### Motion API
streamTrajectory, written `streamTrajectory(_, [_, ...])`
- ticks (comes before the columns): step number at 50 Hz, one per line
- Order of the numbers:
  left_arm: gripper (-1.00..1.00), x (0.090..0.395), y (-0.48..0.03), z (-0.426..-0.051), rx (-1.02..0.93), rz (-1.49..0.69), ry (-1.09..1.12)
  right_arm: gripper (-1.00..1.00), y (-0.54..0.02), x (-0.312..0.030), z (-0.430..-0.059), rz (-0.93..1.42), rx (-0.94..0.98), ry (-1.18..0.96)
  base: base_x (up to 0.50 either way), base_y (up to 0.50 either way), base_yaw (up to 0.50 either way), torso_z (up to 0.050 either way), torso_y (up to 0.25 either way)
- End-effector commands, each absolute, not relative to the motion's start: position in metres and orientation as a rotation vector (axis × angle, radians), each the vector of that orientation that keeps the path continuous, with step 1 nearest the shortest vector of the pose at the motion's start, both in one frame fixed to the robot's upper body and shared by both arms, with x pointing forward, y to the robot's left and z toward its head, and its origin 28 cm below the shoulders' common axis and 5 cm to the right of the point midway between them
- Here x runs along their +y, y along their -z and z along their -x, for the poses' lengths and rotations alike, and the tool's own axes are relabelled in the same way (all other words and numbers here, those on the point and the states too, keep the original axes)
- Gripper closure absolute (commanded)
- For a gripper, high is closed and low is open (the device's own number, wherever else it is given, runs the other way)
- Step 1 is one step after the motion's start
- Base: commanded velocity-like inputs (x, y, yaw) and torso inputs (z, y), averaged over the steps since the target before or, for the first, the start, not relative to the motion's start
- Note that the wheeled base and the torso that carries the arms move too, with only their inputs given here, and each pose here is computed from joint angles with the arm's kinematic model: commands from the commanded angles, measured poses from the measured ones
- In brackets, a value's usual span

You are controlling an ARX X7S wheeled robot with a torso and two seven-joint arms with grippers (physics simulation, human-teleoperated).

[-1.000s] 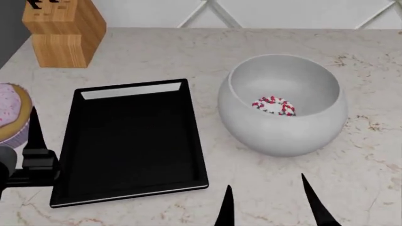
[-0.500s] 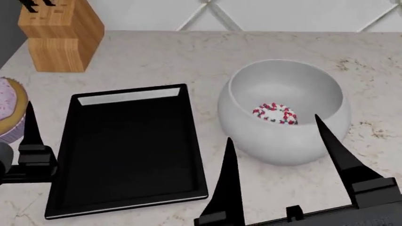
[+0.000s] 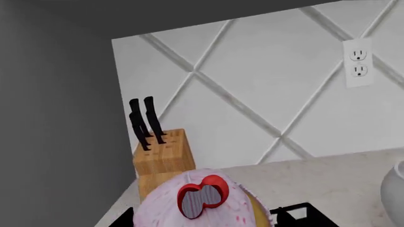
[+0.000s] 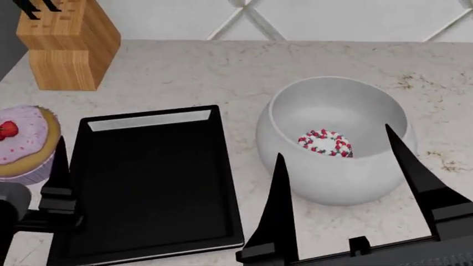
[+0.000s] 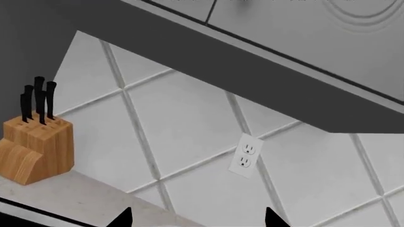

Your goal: Pick up the bowl with cake and place it on the tray. Pick up the cupcake and place it on the tray.

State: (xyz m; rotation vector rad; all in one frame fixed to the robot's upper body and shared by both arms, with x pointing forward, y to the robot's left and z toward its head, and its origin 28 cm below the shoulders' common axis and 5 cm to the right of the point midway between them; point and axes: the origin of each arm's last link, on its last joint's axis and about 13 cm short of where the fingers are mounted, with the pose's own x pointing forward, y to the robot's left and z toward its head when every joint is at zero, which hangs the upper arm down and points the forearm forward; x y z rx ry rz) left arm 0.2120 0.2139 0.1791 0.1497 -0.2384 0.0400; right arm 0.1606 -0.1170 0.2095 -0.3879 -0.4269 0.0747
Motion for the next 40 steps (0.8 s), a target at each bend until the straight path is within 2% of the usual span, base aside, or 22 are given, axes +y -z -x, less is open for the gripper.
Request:
streamTrajectory(1, [1.00,0.209,-0.172,-0.208,-0.188,-0.116,0.040,-1.00,-0.211,-0.117,-0.160,0.391,-0.427,-0.076,0.00,0.00,0.00,0.000,0.000])
streamTrajectory(7, [1.00,0.205,-0.164,-0.205,-0.146,-0.113,0.087,-1.00,-0.212,-0.117,-0.160,0.389,-0.430,-0.079,0.00,0.00,0.00,0.000,0.000])
streamTrajectory(8, [1.00,0.202,-0.152,-0.190,-0.083,-0.111,0.147,-1.00,-0.212,-0.117,-0.159,0.388,-0.431,-0.079,0.00,0.00,0.00,0.000,0.000])
streamTrajectory(22, [1.00,0.199,-0.149,-0.178,-0.062,-0.110,0.178,-1.00,-0.213,-0.116,-0.155,0.386,-0.433,-0.082,0.00,0.00,0.00,0.000,0.000])
streamTrajectory(40, [1.00,0.205,-0.130,-0.196,0.000,-0.095,0.138,-1.00,-0.214,-0.116,-0.152,0.382,-0.437,-0.089,0.00,0.00,0.00,0.000,0.000])
